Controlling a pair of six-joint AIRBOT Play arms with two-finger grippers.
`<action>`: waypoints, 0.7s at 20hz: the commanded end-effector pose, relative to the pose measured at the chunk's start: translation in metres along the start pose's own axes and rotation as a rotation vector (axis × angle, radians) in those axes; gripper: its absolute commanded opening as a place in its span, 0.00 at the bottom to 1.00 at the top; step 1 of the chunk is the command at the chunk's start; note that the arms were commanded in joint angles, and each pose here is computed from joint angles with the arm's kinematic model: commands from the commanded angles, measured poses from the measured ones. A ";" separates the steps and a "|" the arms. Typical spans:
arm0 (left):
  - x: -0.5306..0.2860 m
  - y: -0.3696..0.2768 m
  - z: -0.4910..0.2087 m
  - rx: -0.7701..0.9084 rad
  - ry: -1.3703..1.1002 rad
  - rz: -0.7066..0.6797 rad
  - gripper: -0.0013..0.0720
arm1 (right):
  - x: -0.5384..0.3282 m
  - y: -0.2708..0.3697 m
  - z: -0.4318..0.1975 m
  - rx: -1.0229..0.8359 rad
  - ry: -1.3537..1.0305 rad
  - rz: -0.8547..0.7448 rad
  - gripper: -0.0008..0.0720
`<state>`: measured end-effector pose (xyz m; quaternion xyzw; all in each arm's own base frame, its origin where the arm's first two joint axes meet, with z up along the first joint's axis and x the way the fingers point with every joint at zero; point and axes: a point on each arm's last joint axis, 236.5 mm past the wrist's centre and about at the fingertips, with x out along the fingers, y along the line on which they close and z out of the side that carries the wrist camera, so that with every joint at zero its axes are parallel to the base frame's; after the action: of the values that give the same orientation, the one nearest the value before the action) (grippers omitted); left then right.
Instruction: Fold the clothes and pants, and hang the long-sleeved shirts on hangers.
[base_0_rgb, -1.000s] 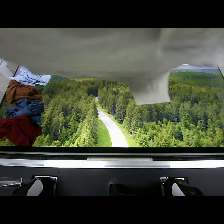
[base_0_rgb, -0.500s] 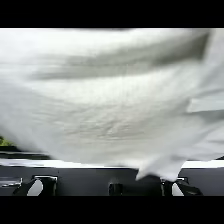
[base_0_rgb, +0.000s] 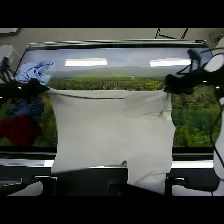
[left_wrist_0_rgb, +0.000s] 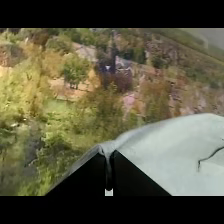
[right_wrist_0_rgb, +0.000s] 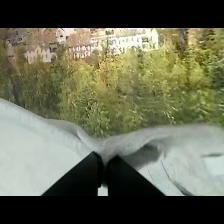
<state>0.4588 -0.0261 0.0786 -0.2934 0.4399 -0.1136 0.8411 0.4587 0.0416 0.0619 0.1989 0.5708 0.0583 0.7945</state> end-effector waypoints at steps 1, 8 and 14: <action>0.072 0.045 -0.002 -0.138 0.012 0.026 0.05 | 0.086 -0.002 0.032 0.156 -0.077 0.083 0.07; 0.114 0.039 0.062 -0.034 -0.133 0.023 0.05 | 0.094 -0.026 0.127 0.198 -0.483 0.077 0.07; 0.144 0.051 0.051 -0.058 -0.106 0.033 0.05 | 0.133 -0.042 0.105 0.247 -0.360 0.060 0.07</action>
<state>0.5730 -0.0317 -0.0202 -0.3135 0.4084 -0.0763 0.8539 0.5916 0.0227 -0.0364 0.3075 0.4172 -0.0181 0.8550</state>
